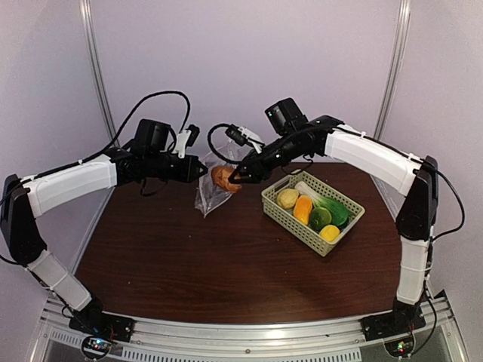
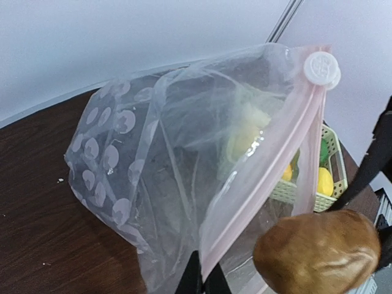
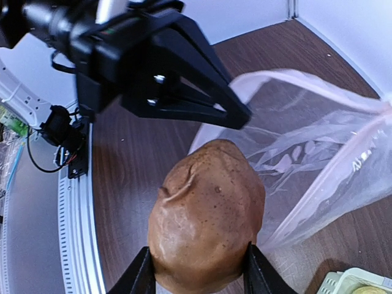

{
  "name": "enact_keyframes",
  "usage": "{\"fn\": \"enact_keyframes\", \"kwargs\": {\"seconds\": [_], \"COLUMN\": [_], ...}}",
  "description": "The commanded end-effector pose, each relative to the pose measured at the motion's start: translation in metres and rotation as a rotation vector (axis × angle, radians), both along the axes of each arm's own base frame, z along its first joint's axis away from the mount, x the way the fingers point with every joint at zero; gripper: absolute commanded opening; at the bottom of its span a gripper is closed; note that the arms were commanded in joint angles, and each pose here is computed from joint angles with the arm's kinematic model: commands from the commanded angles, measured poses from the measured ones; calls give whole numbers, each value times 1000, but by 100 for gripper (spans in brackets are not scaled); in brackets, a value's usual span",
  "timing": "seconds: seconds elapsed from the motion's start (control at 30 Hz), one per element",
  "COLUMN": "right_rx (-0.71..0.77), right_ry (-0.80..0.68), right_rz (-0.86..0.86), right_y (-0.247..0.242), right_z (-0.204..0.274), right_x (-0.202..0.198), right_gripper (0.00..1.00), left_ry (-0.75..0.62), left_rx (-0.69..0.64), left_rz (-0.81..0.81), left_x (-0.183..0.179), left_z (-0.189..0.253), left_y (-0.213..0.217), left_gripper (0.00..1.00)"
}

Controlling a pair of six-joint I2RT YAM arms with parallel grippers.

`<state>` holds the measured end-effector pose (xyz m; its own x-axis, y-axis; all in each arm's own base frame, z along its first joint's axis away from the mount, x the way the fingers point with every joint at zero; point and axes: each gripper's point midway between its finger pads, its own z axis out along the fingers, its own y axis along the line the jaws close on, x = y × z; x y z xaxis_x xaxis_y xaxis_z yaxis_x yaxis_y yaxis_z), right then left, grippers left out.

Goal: Place the food in the zip-top bag and seal the zipper
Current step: Place the fake vegetable in the zipper food storage bag.

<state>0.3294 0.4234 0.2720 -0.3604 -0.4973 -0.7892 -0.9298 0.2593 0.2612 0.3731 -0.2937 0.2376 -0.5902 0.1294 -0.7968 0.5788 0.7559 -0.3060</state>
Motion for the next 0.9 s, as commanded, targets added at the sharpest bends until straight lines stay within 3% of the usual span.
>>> {"fn": "enact_keyframes", "kwargs": {"seconds": [0.0, 0.27, 0.4, 0.6, 0.77, 0.87], "right_rx": [-15, -1, 37, -22, -38, -38], "right_ry": [-74, -70, -55, -104, -136, -146], "right_rz": [-170, -338, -321, -414, -404, -392], "right_y": [-8, -8, 5, 10, 20, 25], "right_z": [10, 10, 20, 8, 7, 10], "right_x": [39, 69, 66, 78, 72, 67], "right_gripper": [31, 31, 31, 31, 36, 46], "left_ry": [-83, -61, -44, -54, -56, -66], "left_rx": [-101, -146, -159, -167, -175, -184], "left_rz": [-20, -102, -125, -120, -116, -111], "left_x": [-4, -14, -15, -16, -16, -17], "left_z": [39, 42, 39, 43, 45, 48], "left_y": [0, -12, -16, -15, -15, -13], "left_gripper": [0, 0, 0, 0, 0, 0]}}
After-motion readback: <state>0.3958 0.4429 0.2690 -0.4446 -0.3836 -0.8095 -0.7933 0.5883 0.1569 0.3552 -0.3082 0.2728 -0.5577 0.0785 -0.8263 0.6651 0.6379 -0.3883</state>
